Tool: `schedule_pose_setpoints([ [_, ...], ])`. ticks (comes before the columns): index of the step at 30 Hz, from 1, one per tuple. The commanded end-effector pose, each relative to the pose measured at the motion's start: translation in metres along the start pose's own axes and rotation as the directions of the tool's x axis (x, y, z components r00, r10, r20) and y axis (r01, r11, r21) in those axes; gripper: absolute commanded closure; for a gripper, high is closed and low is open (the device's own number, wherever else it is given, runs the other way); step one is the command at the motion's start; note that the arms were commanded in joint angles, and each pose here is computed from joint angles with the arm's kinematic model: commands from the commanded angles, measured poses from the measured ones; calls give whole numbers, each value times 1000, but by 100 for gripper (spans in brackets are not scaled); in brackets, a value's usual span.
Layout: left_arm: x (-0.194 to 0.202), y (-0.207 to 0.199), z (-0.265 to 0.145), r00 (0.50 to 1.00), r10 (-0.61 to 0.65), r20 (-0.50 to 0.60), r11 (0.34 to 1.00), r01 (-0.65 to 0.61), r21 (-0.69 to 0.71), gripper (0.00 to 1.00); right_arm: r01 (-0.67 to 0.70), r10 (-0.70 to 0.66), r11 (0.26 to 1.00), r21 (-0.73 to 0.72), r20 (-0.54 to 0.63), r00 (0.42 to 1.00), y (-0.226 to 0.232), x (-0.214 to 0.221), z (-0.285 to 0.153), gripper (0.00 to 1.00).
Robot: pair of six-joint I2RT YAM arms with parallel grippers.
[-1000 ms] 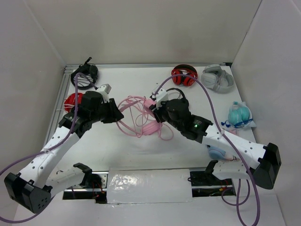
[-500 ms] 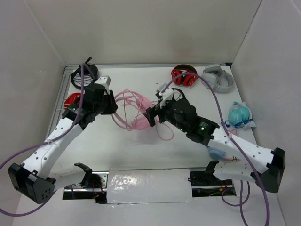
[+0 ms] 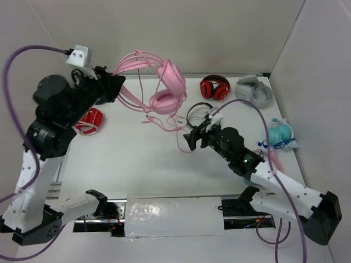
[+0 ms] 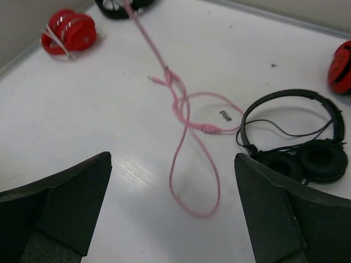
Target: Wrap the headphones
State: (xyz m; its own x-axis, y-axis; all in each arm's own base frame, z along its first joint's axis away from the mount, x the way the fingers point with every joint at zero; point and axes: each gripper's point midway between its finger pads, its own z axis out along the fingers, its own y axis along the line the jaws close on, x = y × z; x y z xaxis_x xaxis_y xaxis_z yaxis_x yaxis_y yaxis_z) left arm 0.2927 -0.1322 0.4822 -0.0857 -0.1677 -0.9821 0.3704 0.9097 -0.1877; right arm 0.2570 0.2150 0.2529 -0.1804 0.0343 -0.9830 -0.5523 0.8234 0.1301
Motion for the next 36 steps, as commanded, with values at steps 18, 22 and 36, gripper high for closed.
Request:
schedule_pose_setpoints([
  [18, -57, -97, -63, 984, 73, 163, 846, -148, 512, 100, 251, -81, 857, -451, 363, 928, 96, -63, 55, 2],
  [22, -50, -87, -52, 986, 63, 154, 876, -129, 465, 100, 266, -80, 790, -552, 338, 938, 122, -61, 44, 57],
  [36, 52, 21, 23, 999, -20, -49, 997, 16, -74, 100, -360, 167, 864, 351, 475, 864, -116, -140, -44, 100],
])
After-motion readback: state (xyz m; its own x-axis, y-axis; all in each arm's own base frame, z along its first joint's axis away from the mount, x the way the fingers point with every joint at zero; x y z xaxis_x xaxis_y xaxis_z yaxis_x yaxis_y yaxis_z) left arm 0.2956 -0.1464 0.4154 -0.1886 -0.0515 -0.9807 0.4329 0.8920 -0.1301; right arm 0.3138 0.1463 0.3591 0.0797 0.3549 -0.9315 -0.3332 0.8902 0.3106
